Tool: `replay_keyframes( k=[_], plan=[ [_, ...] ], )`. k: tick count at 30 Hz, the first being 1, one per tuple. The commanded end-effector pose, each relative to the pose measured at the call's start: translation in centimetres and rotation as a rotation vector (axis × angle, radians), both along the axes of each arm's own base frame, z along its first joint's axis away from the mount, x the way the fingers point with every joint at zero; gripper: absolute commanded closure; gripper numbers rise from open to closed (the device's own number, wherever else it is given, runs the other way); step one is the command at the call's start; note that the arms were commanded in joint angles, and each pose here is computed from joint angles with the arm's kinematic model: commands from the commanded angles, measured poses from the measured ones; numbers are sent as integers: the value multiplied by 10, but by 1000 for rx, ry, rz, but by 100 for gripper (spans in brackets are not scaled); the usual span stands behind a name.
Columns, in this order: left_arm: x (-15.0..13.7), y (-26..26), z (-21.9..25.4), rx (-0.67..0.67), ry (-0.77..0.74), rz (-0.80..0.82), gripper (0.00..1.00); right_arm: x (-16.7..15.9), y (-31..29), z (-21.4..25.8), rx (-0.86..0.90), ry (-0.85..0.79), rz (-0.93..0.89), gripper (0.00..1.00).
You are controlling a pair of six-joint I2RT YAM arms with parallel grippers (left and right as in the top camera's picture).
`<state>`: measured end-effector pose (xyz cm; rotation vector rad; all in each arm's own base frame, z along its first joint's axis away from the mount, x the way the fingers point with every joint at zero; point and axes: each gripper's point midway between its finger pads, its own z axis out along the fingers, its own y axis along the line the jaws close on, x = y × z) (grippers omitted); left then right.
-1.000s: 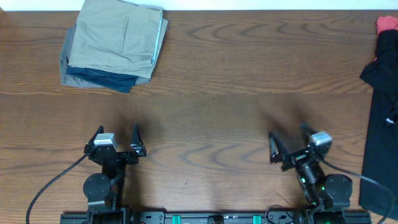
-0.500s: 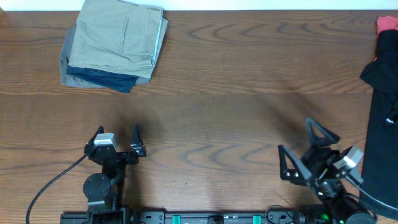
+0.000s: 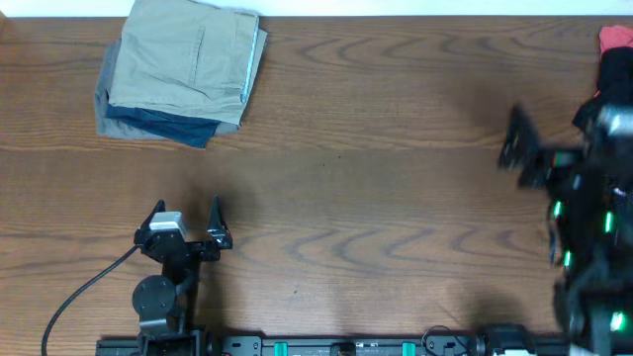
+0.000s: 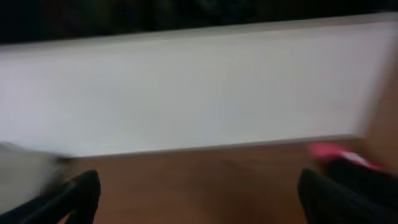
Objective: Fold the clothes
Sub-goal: 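Reach the right gripper to the black shirt pile at right edge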
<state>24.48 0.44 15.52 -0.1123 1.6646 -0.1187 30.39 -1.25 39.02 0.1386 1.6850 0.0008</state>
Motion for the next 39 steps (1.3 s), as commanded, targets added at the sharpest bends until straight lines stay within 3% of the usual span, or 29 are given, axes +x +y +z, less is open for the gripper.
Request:
replay_keyframes(
  k=[1, 7, 11, 18, 26, 28, 31, 36, 39],
  plan=[
    [-1, -1, -15, 12, 43, -11, 2, 19, -67, 3, -146, 121, -330, 1],
    [-1, -1, -15, 12, 43, -11, 2, 66, -141, -42, -115, 414, -449, 1],
    [-1, -1, -15, 12, 43, -11, 2, 78, -181, -85, -46, 584, -469, 1],
    [-1, -1, -15, 12, 43, -11, 2, 78, -245, -134, -8, 684, -578, 1],
    [-1, -1, -15, 12, 43, -11, 2, 41, -316, -209, 90, 865, -703, 1],
    [-1, -1, -15, 12, 43, -11, 2, 31, -325, -228, 118, 916, -719, 5],
    [-1, -1, -15, 12, 43, -11, 2, 18, -335, -254, 157, 979, -735, 21],
    [-1, -1, -15, 12, 43, -11, 2, 10, -340, -287, 193, 1056, -736, 26],
    [-1, -1, -15, 12, 43, -11, 2, 8, -340, -302, 207, 1091, -729, 36]
  ],
)
